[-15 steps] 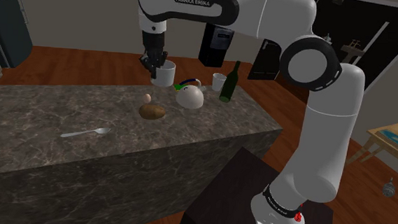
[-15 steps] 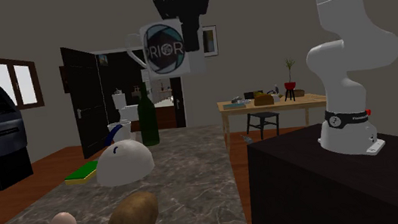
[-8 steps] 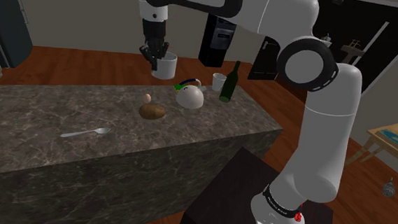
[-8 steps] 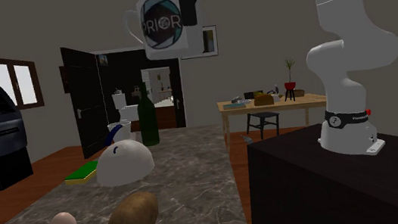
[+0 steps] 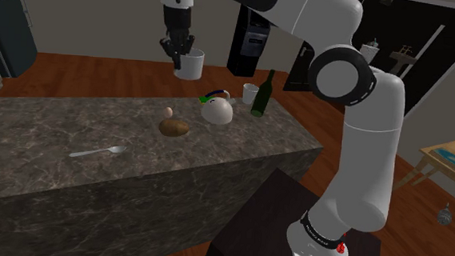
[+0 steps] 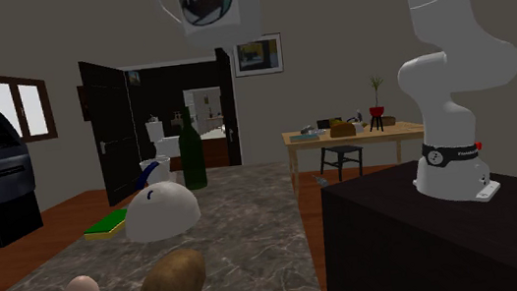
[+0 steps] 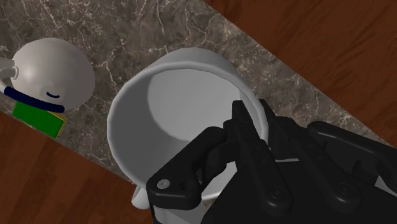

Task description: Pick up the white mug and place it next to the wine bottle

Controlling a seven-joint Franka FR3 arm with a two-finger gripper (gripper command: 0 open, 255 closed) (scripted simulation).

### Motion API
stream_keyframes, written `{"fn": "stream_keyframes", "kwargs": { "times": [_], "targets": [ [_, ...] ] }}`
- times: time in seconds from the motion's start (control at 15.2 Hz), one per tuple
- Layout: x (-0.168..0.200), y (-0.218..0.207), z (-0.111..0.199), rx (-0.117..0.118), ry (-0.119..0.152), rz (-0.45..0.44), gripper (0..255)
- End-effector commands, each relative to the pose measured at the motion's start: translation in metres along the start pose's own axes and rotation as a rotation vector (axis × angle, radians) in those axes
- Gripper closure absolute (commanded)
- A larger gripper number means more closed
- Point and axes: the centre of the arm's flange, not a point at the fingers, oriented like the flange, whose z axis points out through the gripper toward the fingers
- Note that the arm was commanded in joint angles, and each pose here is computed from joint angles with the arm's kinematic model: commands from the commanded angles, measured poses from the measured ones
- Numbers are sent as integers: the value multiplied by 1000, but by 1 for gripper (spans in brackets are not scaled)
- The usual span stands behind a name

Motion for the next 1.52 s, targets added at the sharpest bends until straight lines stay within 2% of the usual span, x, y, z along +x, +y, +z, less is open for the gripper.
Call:
{"fn": "stream_keyframes", "kwargs": {
  "times": [0.0, 1.45],
  "targets": [
    [-6, 12, -2, 0, 0, 0, 255],
    [-135, 270, 26, 0, 0, 0, 255]
  ]
}}
